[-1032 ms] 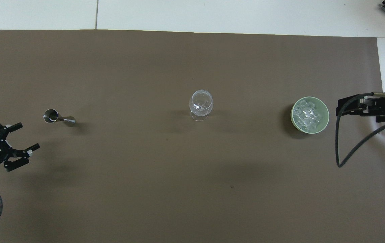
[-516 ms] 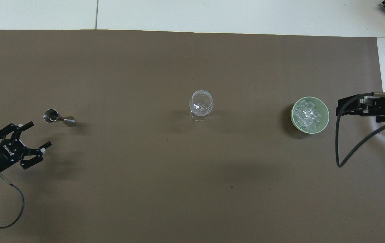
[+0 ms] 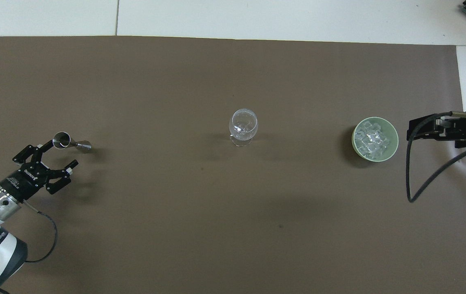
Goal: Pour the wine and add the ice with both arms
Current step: 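Close the left gripper around the silver jigger, then lift the jigger with the left gripper and carry it beside the wine glass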
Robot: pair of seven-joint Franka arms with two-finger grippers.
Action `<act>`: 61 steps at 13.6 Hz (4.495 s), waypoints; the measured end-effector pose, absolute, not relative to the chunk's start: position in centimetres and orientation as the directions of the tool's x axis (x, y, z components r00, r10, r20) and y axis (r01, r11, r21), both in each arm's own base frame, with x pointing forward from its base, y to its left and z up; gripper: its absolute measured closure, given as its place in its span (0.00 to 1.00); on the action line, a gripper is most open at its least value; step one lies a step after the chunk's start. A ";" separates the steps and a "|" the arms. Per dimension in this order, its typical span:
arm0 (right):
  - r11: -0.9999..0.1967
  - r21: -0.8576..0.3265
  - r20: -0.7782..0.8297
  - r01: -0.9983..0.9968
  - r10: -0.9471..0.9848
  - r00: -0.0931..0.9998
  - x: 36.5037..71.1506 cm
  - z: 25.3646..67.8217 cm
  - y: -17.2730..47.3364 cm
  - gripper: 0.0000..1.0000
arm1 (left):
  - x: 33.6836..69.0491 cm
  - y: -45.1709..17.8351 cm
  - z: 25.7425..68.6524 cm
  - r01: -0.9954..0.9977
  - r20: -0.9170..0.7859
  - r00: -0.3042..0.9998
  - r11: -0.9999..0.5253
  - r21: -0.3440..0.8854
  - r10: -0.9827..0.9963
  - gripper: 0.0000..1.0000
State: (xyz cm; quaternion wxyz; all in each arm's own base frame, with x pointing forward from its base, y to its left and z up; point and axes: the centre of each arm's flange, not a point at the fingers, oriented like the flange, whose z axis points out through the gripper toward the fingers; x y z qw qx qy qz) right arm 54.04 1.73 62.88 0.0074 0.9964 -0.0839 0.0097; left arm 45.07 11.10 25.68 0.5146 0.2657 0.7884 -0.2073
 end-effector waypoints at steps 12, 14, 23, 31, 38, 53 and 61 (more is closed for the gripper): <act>-0.986 0.013 0.021 -0.167 -0.167 0.986 54.0 62.9 1.7 0.00 | 46.0 7.6 24.0 0.557 -0.939 -0.312 0.829 -0.056 0.147 0.00; -0.986 0.013 0.021 -0.167 -0.167 0.986 54.0 62.9 1.7 0.00 | 46.0 7.5 23.9 0.554 -0.937 -0.316 0.831 -0.056 0.148 0.05; -0.986 0.013 0.021 -0.167 -0.167 0.986 54.0 62.9 1.7 0.00 | 45.8 8.2 23.6 0.540 -0.934 -0.326 0.839 -0.060 0.143 0.41; -0.986 0.013 0.021 -0.167 -0.167 0.986 54.0 62.9 1.7 0.00 | 45.9 8.2 23.6 0.539 -0.935 -0.325 0.840 -0.059 0.142 0.79; -0.986 0.013 0.021 -0.167 -0.167 0.986 54.0 62.9 1.7 0.00 | 47.3 8.5 24.9 0.539 -0.944 -0.295 0.841 -0.039 0.146 0.79; -0.986 0.013 0.021 -0.167 -0.167 0.986 54.0 62.9 1.7 0.00 | 52.9 -5.0 35.5 0.539 -0.929 -0.339 0.840 -0.064 0.147 0.79; -0.986 0.013 0.020 -0.167 -0.167 0.986 54.0 62.9 1.7 0.00 | 53.3 -16.5 40.4 0.587 -0.925 -0.319 0.809 -0.024 0.205 0.79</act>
